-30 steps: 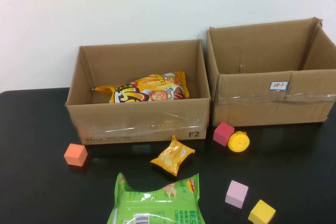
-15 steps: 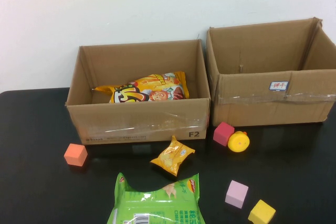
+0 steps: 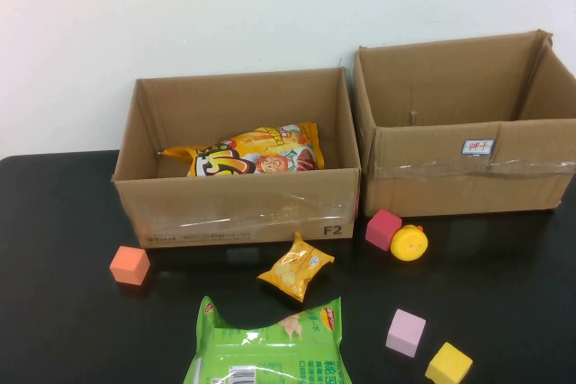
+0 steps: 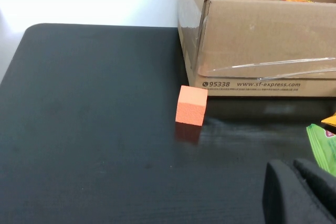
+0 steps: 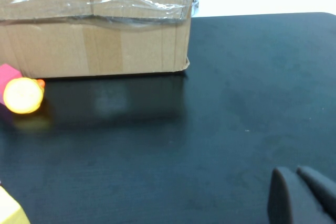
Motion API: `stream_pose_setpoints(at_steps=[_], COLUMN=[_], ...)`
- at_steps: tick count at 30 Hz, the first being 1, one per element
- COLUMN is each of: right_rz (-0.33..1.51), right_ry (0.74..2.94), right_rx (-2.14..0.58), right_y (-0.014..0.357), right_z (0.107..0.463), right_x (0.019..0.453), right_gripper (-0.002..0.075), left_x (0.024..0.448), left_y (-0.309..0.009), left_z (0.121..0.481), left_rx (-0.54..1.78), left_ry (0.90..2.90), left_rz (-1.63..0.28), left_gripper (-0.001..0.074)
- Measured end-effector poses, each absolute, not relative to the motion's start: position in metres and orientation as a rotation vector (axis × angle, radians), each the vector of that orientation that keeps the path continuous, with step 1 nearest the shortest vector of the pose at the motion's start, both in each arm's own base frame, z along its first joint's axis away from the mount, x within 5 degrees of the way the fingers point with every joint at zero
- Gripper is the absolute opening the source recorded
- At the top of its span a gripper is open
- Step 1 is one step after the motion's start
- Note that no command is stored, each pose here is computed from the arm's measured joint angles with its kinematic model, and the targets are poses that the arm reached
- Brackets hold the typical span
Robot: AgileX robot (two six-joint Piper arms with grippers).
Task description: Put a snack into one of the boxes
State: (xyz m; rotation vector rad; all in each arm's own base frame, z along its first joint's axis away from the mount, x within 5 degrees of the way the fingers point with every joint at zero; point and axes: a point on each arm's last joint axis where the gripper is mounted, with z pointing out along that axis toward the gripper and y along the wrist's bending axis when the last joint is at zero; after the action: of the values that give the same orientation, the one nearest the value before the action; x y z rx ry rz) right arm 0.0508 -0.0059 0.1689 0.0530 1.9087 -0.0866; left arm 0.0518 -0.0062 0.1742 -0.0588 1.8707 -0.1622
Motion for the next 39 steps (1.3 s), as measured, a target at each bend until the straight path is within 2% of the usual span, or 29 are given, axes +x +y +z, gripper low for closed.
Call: stream_pose_setpoints(at_steps=[12,39], right_rz=[-0.087,-0.086], right_ry=[1.909,1.899], right_rx=[0.053,0.052], right_y=[-0.0059,-0.0059], right_z=[0.1689,0.1695], right_x=[0.0508,0.0511], right_gripper=[-0.0001,-0.0001], left_x=[0.0519,0.0519], left_y=[-0.0051,-0.0051], left_z=[0.1741,0.1741], left_rx=[-0.005,-0.002], left_ry=[1.871,1.871], left_rz=[-0.105,-0.103], left_gripper=[-0.0001,-0.0001])
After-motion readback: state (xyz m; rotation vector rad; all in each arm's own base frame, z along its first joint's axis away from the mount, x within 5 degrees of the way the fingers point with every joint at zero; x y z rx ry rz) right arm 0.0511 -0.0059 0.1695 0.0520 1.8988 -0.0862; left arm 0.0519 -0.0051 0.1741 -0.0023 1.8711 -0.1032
